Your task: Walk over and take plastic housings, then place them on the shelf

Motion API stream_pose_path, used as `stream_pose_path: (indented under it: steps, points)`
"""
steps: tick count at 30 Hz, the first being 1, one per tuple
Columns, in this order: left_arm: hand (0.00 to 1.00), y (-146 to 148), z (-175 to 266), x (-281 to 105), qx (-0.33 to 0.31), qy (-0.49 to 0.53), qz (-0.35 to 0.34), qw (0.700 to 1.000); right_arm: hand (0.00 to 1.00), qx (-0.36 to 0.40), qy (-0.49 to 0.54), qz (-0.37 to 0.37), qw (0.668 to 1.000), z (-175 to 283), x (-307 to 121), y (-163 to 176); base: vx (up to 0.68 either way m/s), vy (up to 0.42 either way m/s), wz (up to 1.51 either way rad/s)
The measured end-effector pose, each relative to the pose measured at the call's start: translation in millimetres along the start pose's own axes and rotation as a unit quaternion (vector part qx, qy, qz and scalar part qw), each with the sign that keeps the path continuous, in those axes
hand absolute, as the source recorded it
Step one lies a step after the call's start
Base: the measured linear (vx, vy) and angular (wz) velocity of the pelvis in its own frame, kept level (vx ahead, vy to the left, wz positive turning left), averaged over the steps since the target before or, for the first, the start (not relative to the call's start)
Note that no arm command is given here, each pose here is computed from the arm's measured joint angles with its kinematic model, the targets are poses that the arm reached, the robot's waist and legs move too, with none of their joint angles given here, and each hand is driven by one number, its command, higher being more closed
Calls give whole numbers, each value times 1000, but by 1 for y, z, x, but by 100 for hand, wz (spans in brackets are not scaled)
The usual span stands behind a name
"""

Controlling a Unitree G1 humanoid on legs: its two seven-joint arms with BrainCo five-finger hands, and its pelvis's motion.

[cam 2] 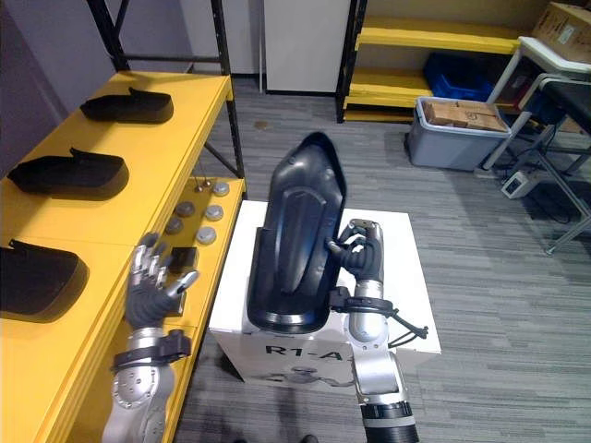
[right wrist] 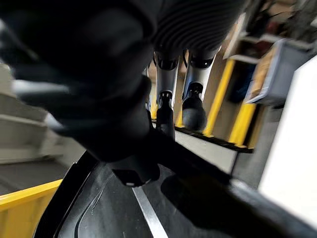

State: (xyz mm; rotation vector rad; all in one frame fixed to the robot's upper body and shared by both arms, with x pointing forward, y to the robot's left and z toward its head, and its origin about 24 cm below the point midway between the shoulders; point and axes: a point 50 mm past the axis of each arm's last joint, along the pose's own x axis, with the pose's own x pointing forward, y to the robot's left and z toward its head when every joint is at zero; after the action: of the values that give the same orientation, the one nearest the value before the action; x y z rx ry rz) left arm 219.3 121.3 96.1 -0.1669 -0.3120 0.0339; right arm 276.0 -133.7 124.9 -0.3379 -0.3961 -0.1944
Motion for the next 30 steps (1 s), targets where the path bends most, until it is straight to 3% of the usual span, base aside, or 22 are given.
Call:
stream_pose_path:
  steps: [4,11,12,30]
  points:
    - [0,-35,-6,5,-21,7,-76,997,100,-3,-35,33,999,16,3,19,-21,6,-11]
    - [0,-38,-22,9,-16,44,-85,995,100,-7,-45,13,999,20,5,18,2,4,-3]
    - [100,-38,-24,8,-15,48,-85,995,100,-7,-45,12,999,20,5,18,9,16,-10]
    - [100,-31,-48,8,4,112,-68,991,100,-24,-69,48,996,25,1,26,-27,11,-5]
